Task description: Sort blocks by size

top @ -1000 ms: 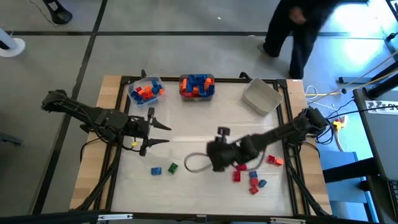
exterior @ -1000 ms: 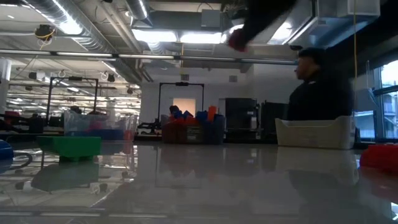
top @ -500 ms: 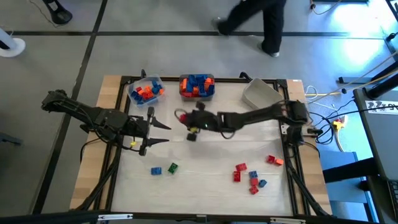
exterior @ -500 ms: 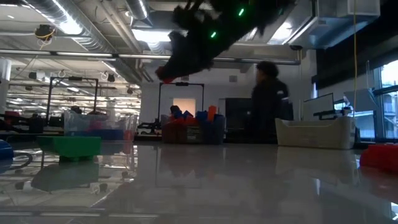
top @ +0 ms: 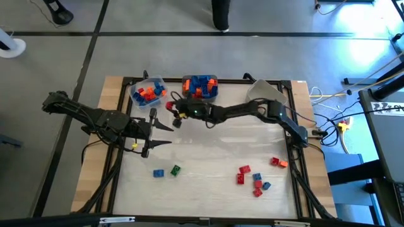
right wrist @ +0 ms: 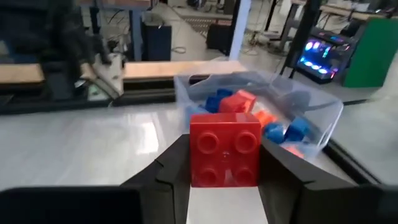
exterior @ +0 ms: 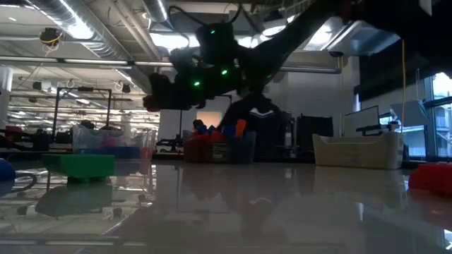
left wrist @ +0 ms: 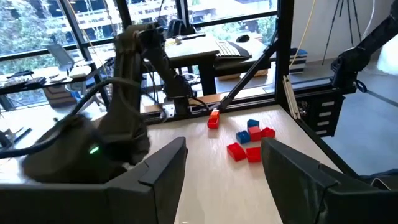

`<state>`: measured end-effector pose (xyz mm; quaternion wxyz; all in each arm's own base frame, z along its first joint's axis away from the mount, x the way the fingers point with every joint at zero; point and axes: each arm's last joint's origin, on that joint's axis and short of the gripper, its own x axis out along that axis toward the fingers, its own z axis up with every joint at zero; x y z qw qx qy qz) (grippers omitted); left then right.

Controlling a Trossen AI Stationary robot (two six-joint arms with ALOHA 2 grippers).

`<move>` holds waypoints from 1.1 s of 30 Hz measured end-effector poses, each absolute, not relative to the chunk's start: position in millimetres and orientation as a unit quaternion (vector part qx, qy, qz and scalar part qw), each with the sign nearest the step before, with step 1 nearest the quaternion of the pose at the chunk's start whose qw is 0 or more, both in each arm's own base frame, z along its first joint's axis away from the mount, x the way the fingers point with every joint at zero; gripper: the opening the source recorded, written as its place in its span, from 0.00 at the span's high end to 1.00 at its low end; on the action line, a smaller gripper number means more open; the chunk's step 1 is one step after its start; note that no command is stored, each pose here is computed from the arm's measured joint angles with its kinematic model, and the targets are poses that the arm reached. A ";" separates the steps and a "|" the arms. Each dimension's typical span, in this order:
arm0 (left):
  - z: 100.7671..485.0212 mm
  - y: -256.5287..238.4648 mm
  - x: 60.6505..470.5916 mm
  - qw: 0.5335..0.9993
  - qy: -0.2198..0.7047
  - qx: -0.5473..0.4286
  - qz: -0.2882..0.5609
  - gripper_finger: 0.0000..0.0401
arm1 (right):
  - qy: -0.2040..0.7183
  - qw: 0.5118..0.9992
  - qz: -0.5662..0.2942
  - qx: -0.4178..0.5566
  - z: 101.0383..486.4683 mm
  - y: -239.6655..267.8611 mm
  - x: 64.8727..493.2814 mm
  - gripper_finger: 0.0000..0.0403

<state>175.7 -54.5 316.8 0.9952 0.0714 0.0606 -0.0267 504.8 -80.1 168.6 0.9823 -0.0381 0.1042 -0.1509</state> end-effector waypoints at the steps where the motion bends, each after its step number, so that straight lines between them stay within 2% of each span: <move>1: 316.7 -54.5 175.7 0.995 0.061 0.072 -0.027 0.51 | 0.099 0.982 -0.154 -0.038 167.7 -83.8 509.7 0.65; 8: 316.4 -54.5 175.8 0.995 0.062 0.073 -0.027 0.51 | 0.052 0.983 -0.171 -0.037 174.2 -105.8 542.2 0.65; 19: 316.4 -54.5 175.9 0.995 0.062 0.075 -0.027 0.51 | -0.021 0.980 -0.194 -0.030 164.0 -140.3 584.6 0.65; 28: 316.2 -54.4 176.0 0.995 0.063 0.076 -0.026 0.51 | -0.031 0.972 -0.232 0.002 145.2 -173.6 585.9 0.63; 33: 315.8 -54.4 176.0 0.995 0.065 0.076 -0.027 0.51 | -0.027 0.969 -0.246 0.023 141.9 -184.7 582.7 0.57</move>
